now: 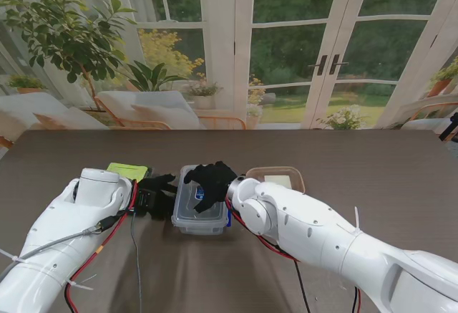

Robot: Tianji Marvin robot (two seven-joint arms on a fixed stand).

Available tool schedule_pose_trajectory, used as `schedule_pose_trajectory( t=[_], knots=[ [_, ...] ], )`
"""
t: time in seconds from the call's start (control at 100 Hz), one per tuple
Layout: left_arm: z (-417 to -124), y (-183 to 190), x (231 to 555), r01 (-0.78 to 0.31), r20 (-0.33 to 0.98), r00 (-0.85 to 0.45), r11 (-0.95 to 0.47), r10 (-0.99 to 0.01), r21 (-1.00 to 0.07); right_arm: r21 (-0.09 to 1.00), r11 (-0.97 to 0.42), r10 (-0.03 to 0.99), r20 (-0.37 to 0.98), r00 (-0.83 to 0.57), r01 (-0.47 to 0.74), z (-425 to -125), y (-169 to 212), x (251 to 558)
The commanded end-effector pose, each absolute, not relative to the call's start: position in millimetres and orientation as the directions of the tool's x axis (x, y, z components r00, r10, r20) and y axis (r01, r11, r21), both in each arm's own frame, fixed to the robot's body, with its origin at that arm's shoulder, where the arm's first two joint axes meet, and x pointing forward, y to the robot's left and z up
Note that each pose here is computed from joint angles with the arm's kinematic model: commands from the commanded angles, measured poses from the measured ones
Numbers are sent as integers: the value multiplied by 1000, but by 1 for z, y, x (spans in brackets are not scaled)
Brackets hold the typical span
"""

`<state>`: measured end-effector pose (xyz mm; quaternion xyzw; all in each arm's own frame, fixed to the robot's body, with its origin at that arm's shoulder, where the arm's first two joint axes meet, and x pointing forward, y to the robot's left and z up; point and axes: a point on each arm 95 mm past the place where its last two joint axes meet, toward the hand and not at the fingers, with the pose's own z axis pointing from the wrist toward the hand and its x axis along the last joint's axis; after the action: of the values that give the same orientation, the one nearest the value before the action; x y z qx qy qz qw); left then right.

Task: Pair container bodies with their lids

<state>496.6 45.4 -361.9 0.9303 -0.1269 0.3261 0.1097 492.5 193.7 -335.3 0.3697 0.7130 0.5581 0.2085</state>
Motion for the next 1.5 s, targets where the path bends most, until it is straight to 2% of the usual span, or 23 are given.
schedule_pose_trajectory(
  t=[0.0,0.43,1.25,1.49],
  knots=[
    [-354,34,497,-329,653,743,-931,-151,159,929,141,755,124,-644,343,-356,194,481],
    [-350,37,488,-269,672,738,-940,-61,210,926,143,750,129,-648,349,-356,197,480],
    [-345,33,475,-202,691,721,-941,44,270,925,143,745,135,-654,353,-356,200,478],
    [-342,37,469,-223,678,735,-954,-31,198,925,143,743,135,-656,352,-356,202,477]
  ],
)
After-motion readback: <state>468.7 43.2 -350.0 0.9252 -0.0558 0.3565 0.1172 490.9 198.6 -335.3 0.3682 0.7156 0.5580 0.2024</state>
